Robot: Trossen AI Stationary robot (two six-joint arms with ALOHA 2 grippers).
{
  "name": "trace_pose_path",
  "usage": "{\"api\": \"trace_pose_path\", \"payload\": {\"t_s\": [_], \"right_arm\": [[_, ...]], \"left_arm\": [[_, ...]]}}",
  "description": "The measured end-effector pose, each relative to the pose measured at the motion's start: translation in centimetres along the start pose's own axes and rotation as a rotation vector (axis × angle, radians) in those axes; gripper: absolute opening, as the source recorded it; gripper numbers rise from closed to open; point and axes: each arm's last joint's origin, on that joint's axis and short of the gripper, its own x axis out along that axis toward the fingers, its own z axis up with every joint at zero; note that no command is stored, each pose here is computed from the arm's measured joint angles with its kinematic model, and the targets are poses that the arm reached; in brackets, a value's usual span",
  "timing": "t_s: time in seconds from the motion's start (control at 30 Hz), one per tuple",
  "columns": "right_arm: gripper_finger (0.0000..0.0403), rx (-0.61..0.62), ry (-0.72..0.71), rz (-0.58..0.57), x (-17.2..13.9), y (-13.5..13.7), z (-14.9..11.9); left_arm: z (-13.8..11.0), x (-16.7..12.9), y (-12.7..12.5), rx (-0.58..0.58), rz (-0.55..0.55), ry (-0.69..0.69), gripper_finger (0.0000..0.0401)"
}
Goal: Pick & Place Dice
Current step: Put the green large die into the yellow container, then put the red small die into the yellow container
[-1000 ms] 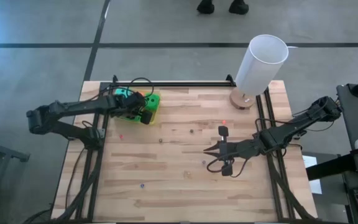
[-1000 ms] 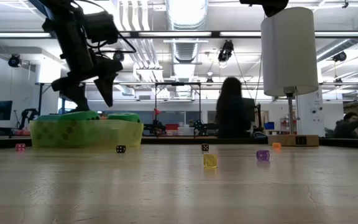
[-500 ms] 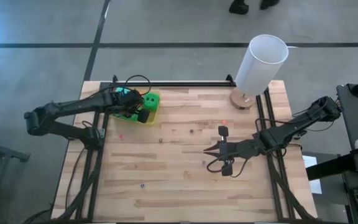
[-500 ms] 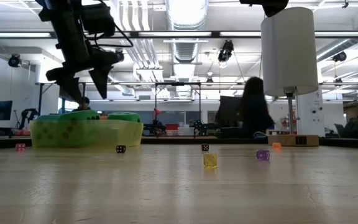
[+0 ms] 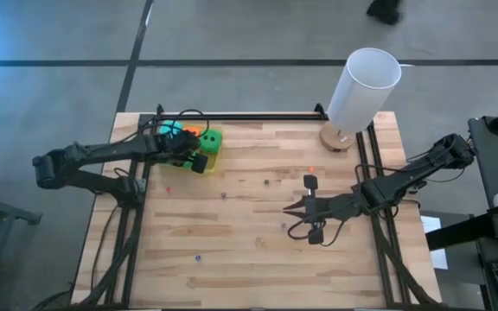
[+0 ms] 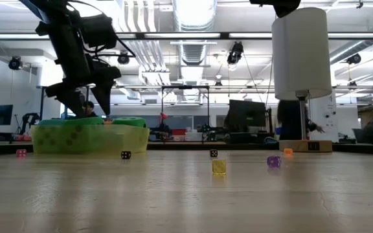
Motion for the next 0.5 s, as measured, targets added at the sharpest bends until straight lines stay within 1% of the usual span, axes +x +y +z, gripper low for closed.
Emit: {"api": "trace_pose_path", "payload": {"t_s": [0.2,0.43,0.5], "right_arm": [[0.0028,0.0,0.0,0.0,0.0,0.0,0.0],[0.0028,0.0,0.0,0.0,0.0,0.0,0.0],[0.0028,0.0,0.0,0.0,0.0,0.0,0.0]], "left_arm": [[0.0,-0.1,0.0,0.01,-0.01,0.002,0.0399],[1.0,-2.1,-0.2,0.026,-0.025,-0.042,0.0399],[1.0,-2.7,-0.2,0.05,-0.022,-0.044,0.0399]]}}
